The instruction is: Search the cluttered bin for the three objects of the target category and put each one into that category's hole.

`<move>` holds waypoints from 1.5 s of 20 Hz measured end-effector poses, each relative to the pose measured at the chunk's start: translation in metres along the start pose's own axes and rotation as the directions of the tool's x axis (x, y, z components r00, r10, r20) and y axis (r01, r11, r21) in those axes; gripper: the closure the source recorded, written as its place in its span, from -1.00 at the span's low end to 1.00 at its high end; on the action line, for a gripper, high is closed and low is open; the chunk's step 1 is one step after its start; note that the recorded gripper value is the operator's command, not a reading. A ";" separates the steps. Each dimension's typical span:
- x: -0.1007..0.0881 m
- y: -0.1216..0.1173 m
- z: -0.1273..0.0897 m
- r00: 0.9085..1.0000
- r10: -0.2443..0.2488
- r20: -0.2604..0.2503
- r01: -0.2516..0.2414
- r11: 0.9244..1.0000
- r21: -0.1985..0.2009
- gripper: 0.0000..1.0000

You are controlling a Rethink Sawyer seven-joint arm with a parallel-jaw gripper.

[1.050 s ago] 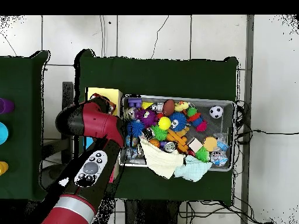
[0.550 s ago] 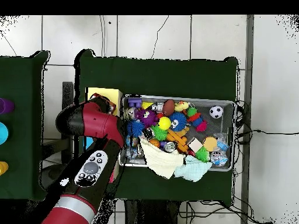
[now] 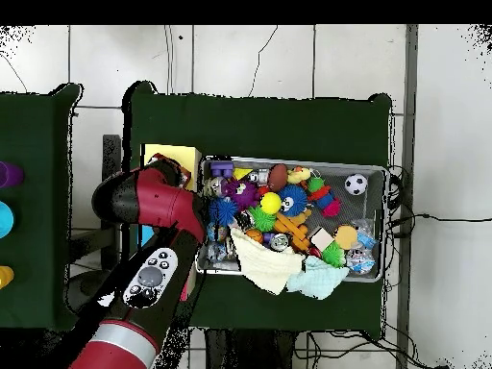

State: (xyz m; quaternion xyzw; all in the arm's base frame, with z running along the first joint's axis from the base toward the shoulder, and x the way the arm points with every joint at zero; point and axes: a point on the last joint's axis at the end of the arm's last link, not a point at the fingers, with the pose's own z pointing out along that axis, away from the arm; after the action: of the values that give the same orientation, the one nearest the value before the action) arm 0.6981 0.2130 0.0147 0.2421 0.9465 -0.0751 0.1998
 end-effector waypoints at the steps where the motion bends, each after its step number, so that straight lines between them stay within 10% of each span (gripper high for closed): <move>1: 0.000 0.000 0.000 1.000 0.000 0.000 0.000 1.000 0.000 1.00; 30: -0.006 0.004 -0.020 1.000 0.011 -0.028 -0.011 1.000 -0.007 1.00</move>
State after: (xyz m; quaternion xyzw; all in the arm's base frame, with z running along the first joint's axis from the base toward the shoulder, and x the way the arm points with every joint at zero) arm 0.6980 0.2186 0.0357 0.2476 0.9481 -0.0671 0.1880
